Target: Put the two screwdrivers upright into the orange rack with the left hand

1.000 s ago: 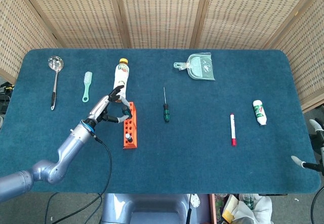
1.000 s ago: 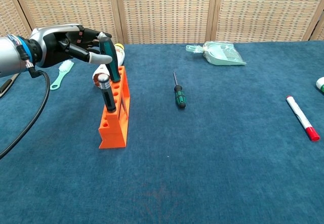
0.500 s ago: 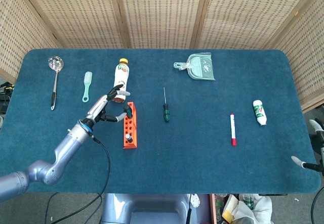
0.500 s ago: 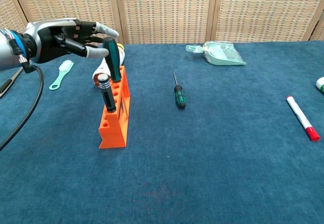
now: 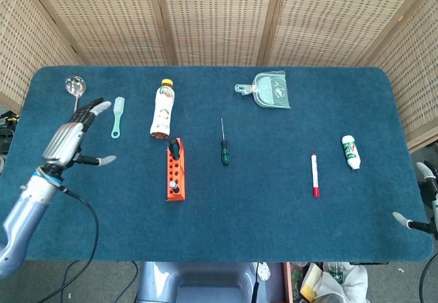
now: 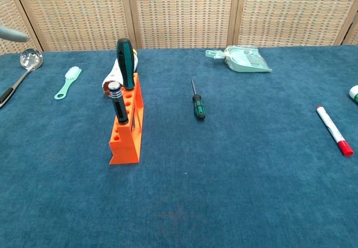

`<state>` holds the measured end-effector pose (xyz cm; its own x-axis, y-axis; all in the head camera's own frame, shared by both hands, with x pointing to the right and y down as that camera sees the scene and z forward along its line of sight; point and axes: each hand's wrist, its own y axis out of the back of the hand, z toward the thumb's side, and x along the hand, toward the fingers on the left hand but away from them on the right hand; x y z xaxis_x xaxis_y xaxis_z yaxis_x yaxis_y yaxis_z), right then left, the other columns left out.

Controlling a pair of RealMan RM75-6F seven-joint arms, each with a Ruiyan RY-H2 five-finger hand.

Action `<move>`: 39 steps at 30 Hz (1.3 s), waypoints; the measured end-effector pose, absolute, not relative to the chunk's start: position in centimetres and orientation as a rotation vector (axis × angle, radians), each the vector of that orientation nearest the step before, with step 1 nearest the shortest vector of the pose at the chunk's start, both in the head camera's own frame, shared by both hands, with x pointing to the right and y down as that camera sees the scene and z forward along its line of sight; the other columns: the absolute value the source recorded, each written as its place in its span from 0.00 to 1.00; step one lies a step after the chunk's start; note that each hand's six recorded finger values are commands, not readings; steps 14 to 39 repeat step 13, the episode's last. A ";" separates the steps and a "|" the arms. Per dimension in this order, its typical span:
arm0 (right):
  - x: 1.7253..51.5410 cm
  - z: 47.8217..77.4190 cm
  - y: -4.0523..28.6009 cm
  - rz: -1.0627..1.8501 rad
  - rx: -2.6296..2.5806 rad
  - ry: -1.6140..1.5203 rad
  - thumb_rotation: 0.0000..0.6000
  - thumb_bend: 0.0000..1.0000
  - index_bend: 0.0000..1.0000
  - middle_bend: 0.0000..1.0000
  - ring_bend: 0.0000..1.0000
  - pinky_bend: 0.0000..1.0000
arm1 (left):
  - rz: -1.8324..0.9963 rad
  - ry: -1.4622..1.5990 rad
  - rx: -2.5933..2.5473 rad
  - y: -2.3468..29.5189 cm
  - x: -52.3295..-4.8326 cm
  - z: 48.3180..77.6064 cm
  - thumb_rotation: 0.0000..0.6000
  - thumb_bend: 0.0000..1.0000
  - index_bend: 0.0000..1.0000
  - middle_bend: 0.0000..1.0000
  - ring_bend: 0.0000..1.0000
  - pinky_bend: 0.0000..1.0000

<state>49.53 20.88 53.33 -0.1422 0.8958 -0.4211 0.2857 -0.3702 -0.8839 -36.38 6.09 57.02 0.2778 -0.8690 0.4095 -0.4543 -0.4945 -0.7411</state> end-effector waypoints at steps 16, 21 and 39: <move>48.7 53.2 21.2 1.530 -1.574 -1.293 1.00 0.00 0.00 0.00 0.00 0.00 | -1.498 1.078 -1.559 17.8 -47.6 54.9 1.00 0.00 0.00 0.00 0.00 0.00; 48.7 53.2 21.2 1.530 -1.574 -1.293 1.00 0.00 0.00 0.00 0.00 0.00 | -1.498 1.078 -1.559 17.8 -47.6 54.9 1.00 0.00 0.00 0.00 0.00 0.00; 48.7 53.2 21.2 1.530 -1.574 -1.293 1.00 0.00 0.00 0.00 0.00 0.00 | -1.498 1.078 -1.559 17.8 -47.6 54.9 1.00 0.00 0.00 0.00 0.00 0.00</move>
